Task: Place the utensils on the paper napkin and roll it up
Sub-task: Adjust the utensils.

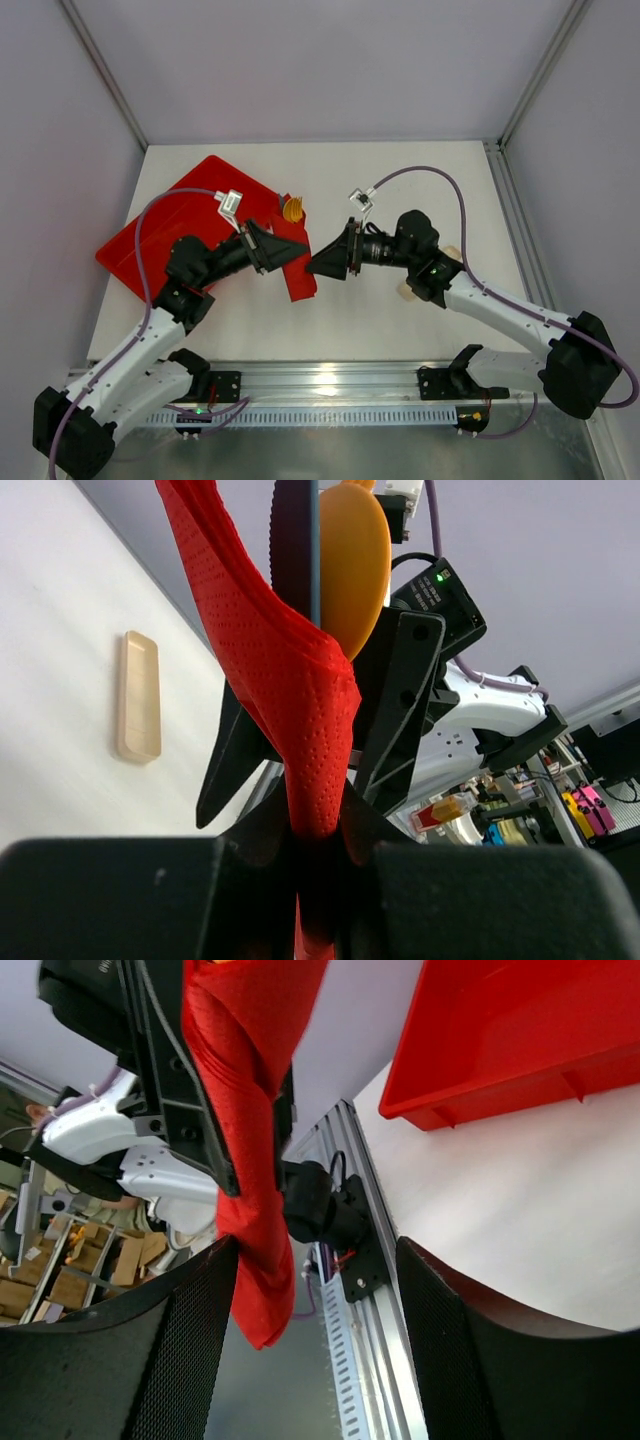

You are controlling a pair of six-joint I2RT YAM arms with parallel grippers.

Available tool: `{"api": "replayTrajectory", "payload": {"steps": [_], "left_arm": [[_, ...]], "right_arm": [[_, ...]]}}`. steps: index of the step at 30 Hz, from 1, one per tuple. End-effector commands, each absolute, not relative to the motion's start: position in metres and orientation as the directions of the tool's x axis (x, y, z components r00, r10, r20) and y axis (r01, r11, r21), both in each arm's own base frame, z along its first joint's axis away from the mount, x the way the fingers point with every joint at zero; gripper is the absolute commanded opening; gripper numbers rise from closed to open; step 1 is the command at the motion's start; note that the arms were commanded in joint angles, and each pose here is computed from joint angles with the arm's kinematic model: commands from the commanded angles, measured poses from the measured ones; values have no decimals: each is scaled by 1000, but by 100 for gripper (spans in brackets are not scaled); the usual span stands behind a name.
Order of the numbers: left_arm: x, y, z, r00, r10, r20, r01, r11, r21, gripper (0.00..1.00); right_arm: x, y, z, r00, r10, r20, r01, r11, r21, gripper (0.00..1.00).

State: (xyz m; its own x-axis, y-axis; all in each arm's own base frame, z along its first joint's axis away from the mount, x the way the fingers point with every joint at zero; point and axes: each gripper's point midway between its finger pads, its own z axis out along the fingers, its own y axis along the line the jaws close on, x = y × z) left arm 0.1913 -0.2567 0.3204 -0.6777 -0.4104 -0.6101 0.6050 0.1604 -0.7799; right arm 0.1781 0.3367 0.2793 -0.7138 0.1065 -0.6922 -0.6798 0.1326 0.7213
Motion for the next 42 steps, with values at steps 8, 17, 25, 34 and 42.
{"api": "replayTrajectory", "payload": {"steps": [8, 17, 25, 34, 42], "left_arm": [[193, -259, 335, -639, -456, -620, 641, 129, -756, 0], [190, -262, 338, -635, -462, -619, 649, 117, -752, 0], [189, -263, 341, -633, -464, -620, 654, 109, -749, 0], [185, -263, 344, -628, -465, -623, 666, 93, -740, 0], [181, -264, 340, -637, -451, -625, 667, 85, -740, 11]], "right_arm": [[163, 337, 332, -659, 178, -731, -748, -46, 662, 64], [158, 349, 330, -686, 138, -714, -726, -81, 683, 57], [149, 362, 329, -687, 116, -717, -726, -96, 681, 49], [149, 362, 335, -685, 143, -715, -728, -109, 676, 22], [148, 360, 343, -680, 177, -711, -733, -151, 663, 4]]}}
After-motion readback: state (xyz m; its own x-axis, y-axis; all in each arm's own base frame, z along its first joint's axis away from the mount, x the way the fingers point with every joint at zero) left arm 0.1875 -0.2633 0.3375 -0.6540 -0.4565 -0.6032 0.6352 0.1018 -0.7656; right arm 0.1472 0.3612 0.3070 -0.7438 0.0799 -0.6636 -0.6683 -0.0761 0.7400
